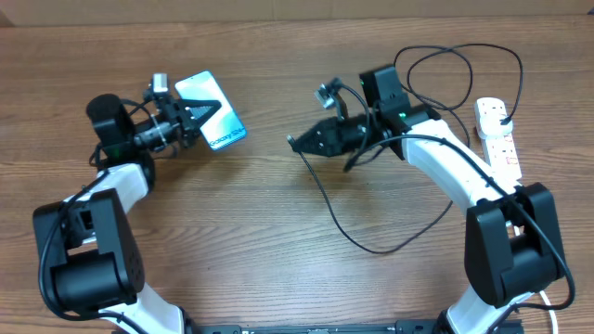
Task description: Plug charger to phone and switch on socket
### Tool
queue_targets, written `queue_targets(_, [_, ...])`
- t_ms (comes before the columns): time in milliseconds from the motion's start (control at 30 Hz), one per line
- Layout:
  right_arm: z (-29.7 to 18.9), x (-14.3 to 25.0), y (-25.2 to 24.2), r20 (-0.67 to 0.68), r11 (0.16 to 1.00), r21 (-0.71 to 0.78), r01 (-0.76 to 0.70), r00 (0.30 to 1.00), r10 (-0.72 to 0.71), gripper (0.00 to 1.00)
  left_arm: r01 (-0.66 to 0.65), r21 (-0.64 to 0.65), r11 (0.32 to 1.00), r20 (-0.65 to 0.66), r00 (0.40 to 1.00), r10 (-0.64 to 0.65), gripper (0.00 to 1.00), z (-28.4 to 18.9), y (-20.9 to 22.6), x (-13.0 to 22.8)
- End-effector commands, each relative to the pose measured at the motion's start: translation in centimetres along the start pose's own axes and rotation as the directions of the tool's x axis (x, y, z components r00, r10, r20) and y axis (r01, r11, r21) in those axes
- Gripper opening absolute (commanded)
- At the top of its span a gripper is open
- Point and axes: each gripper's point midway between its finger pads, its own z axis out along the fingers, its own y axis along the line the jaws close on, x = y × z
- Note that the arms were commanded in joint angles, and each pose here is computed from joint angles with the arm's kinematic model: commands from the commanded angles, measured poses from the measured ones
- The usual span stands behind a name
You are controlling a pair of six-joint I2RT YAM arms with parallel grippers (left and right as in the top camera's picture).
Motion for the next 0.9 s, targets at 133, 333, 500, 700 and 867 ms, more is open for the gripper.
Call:
queue_targets(133, [0.3,3.0,2.8,-0.090,0.968,-0.240,-0.073,0.995,0.053,0.04,0.073,-0.012,0.997,-0.001,0.997,-0.073,0.04,4.4,-1.1,1.4])
queue_targets(333, [1.0,2.1,1.2,-0.044,0.967,-0.211,-0.144,0.989,0.138,0.04,0.101,0.009,0.995,0.057,0.993,-0.102,0.04,6.2,-2.1,1.1])
queue_targets(500, [1.0,1.1,1.3,0.008,0.956,-0.240,-0.169,0.984,0.176,0.04,0.111,0.025,0.994,0.091,0.989,-0.113,0.04,6.8,-2.6,0.8])
queue_targets(700, [0.9,0.2,1.7,0.039,0.949,-0.255,-0.187,0.978,0.203,0.04,0.107,0.022,0.994,0.071,0.992,-0.109,0.04,6.9,-2.6,1.2])
queue_targets(867, [0.9,0.2,1.6,0.034,0.941,-0.254,-0.226,0.970,0.242,0.04,0.103,0.019,0.995,0.045,0.994,-0.104,0.04,7.0,-2.5,1.7])
